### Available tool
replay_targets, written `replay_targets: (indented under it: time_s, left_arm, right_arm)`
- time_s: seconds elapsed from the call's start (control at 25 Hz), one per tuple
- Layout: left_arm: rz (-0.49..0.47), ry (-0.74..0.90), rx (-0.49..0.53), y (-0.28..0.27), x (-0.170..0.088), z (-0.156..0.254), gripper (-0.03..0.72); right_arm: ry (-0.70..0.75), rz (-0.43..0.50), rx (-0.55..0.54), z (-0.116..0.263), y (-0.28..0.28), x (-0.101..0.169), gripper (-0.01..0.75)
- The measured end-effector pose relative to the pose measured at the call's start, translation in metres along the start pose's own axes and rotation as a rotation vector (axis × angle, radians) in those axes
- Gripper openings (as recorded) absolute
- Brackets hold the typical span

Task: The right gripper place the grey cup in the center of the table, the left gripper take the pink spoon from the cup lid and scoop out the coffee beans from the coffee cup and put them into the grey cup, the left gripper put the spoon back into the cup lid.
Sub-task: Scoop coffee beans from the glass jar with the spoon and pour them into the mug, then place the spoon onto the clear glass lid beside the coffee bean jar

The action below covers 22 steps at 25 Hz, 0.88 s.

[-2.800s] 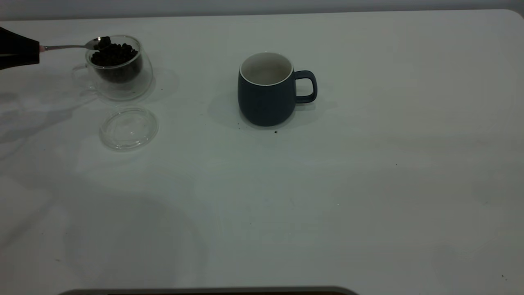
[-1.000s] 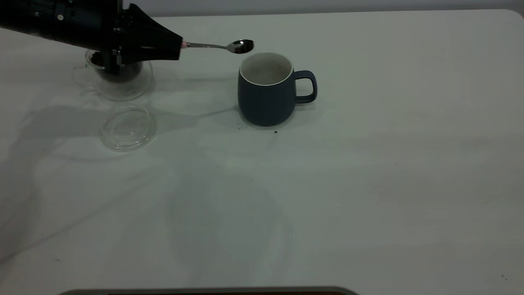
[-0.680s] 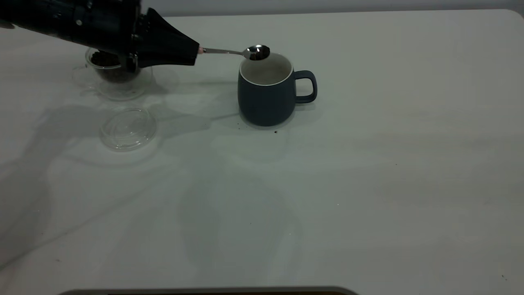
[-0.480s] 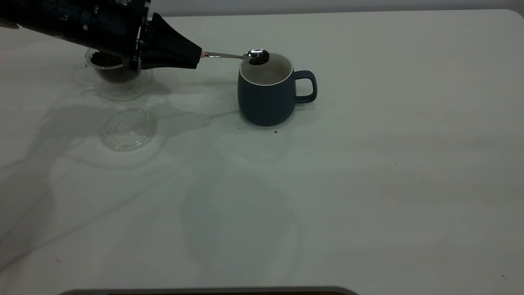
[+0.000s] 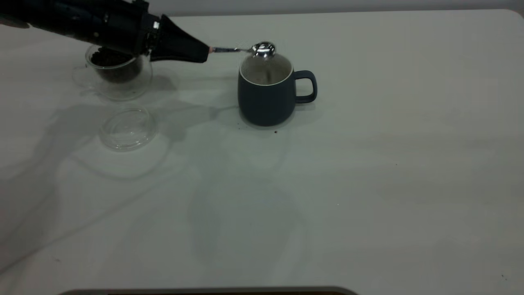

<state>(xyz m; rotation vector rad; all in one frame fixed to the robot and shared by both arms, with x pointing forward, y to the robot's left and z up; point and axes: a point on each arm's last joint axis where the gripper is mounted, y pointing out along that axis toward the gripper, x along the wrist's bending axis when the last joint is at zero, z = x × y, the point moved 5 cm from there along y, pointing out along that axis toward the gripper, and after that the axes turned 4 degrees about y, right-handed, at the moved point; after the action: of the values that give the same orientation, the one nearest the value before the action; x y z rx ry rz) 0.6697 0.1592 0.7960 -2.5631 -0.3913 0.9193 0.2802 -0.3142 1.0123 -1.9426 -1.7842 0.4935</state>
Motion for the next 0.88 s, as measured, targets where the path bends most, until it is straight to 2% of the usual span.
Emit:
replay_targets:
  time_s: [0.16,0.4,0.56,0.72,0.88]
  left_arm:
    - [-0.001,0.080,-0.023,0.003,-0.001,-0.004,0.111]
    - [0.046,0.070,-0.038,-0.003,-0.007,-0.007,0.111]
    - [0.088,-0.024,-0.065,-0.043,-0.013,-0.021,0.111]
    - [0.030,-0.186,-0.072,-0.095,-0.012,-0.035,0.111]
    - [-0.047,-0.296,-0.023,-0.141,-0.015,-0.037,0.111]
  right_arm:
    - [0.000,0.000,0.000,0.000,0.000,0.000,0.463]
    - [0.000,0.000,0.000,0.000,0.000,0.000,0.463]
    - [0.000,0.000,0.000,0.000,0.000,0.000,0.463]
    - [0.000,0.000,0.000,0.000,0.000,0.000,0.463]
    - [0.000,0.000,0.000,0.000,0.000,0.000,0.463]
